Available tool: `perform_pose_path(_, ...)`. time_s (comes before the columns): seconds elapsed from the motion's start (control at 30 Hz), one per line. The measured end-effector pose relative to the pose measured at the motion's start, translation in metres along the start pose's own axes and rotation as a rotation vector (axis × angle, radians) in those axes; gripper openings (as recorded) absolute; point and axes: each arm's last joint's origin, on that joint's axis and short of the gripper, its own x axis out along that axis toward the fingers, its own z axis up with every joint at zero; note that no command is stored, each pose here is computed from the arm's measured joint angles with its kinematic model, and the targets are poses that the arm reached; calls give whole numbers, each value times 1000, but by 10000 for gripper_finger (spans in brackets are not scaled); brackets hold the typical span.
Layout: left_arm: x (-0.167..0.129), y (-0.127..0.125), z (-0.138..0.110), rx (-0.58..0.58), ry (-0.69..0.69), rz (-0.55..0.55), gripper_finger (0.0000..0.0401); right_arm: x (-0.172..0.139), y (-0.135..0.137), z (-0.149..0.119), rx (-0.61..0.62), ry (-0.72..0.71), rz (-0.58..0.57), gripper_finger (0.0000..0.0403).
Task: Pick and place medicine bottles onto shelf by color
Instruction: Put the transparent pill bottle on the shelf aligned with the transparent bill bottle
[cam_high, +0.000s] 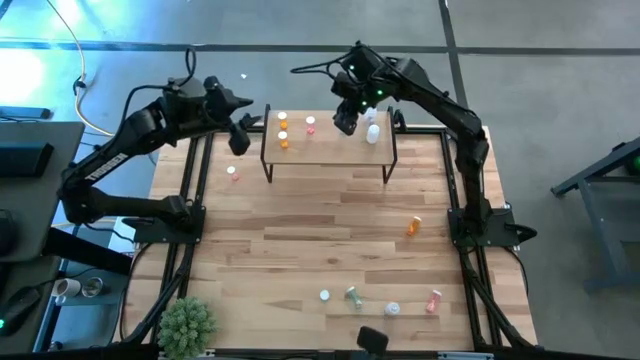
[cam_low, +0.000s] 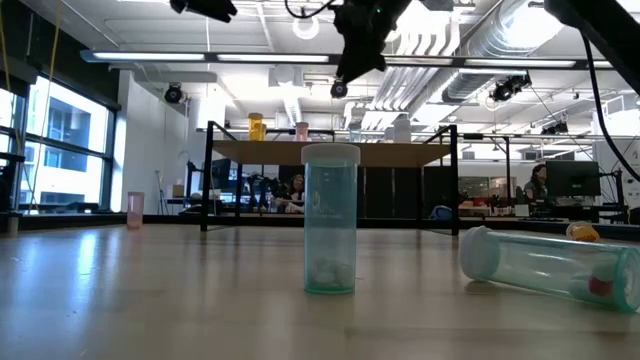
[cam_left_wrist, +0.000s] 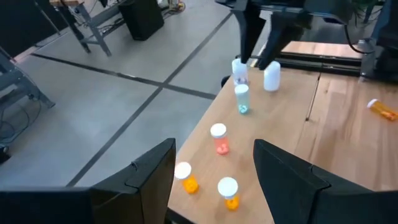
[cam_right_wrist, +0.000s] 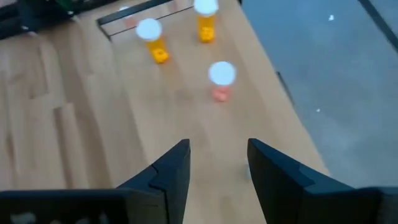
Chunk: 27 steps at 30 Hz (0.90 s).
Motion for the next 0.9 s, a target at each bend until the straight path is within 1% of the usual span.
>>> perform_pose_path(0.13,-11,0,-4,1,13,-3,207,-1,16,1,18,1,25,152)
perform_pose_path(0.23,-19,-1,-9,4,42,-26,207,-1,31,0,6,22,48,152)
perform_pose_path(0.43,-27,-5,-19,4,99,-147,207,2,61,-5,-26,96,98,152)
perform_pose_path(0.6,-18,-13,-41,-11,166,-216,207,3,84,-7,-62,119,132,152)
perform_pose_path(0.67,-17,-15,-49,-19,185,-227,207,9,93,-11,-70,146,145,152)
perform_pose_path(0.73,-17,-16,-54,-12,191,-228,207,18,100,-16,-52,194,144,152)
perform_pose_path(0.9,-23,-16,-58,1,172,-216,207,43,119,-35,-23,332,149,152)
